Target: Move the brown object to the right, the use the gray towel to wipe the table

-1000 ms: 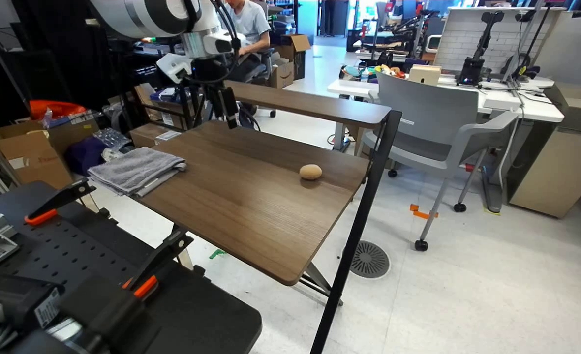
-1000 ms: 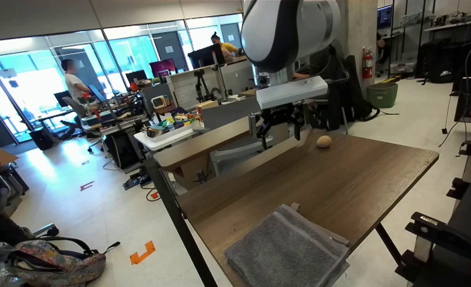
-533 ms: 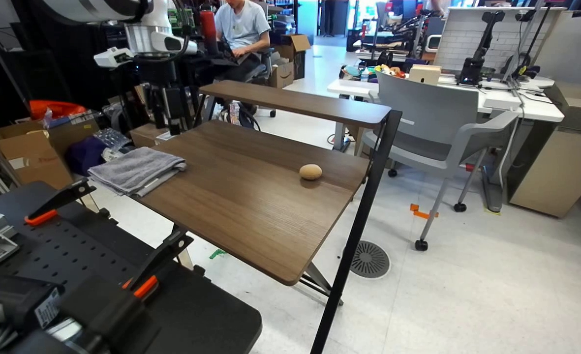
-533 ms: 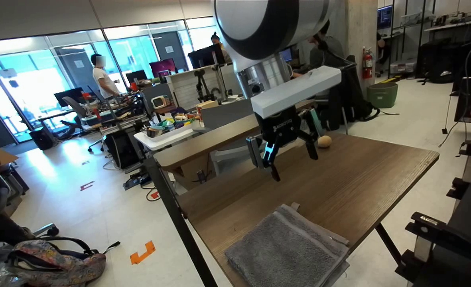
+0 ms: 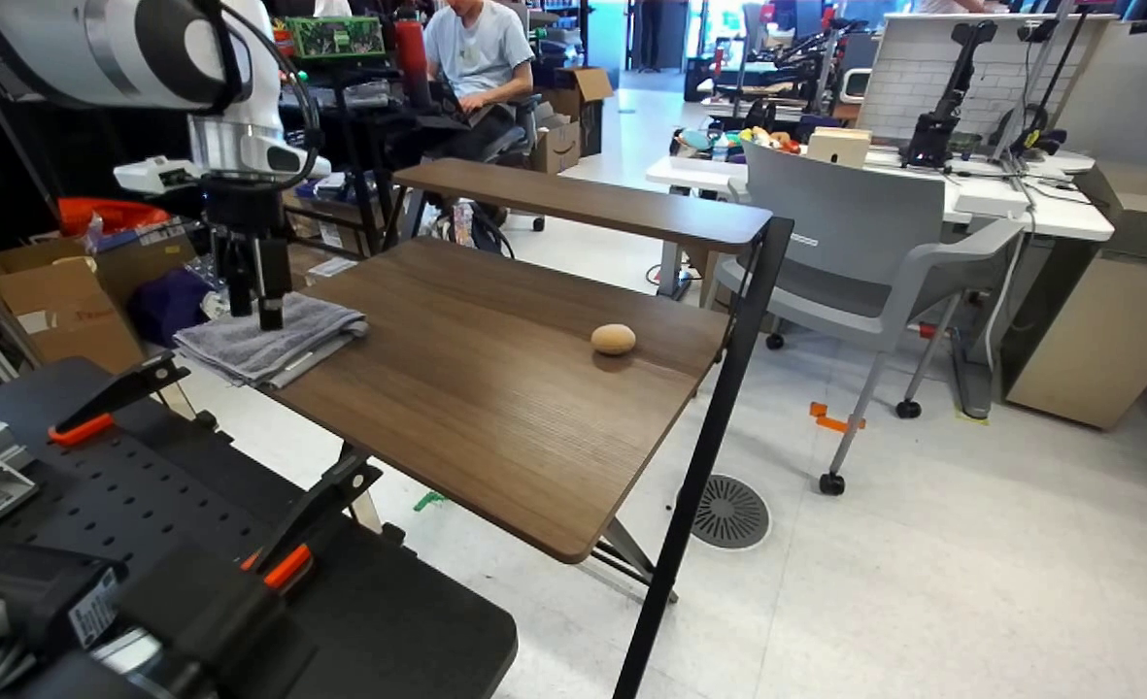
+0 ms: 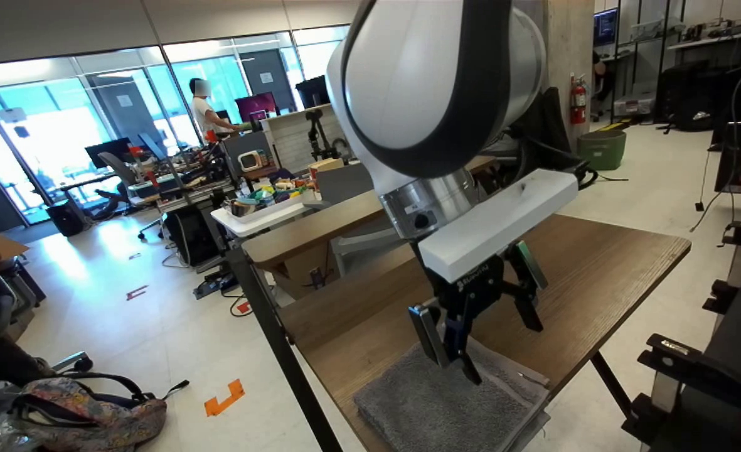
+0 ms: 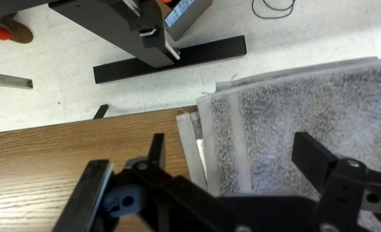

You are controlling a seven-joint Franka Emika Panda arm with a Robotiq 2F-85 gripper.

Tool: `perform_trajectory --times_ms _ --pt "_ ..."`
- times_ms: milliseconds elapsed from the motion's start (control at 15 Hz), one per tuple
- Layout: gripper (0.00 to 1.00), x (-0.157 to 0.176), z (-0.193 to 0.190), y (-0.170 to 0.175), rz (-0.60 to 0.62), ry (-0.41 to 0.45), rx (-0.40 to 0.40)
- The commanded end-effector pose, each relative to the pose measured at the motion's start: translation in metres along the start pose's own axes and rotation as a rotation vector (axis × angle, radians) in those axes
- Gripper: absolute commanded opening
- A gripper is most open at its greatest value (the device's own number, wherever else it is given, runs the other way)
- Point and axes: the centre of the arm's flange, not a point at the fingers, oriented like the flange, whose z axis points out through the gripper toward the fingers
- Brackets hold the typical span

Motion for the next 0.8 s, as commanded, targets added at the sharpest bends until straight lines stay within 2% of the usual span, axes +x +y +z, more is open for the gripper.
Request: perform_trajectory --times_ms 0,267,467,600,733 --pt "1.00 -0.011 0.034 -0.013 -0.062 0.035 0.123" --pt "1.00 -0.019 0.061 -0.018 -0.059 0.129 0.331" --pt "1.00 -0.027 0.056 -0.018 -0.087 0.183 0.463" --pt "1.00 -0.035 0.044 -0.017 -0.097 0.196 0.495" --pt "1.00 -0.037 0.035 -0.015 -0.103 0.206 0.481"
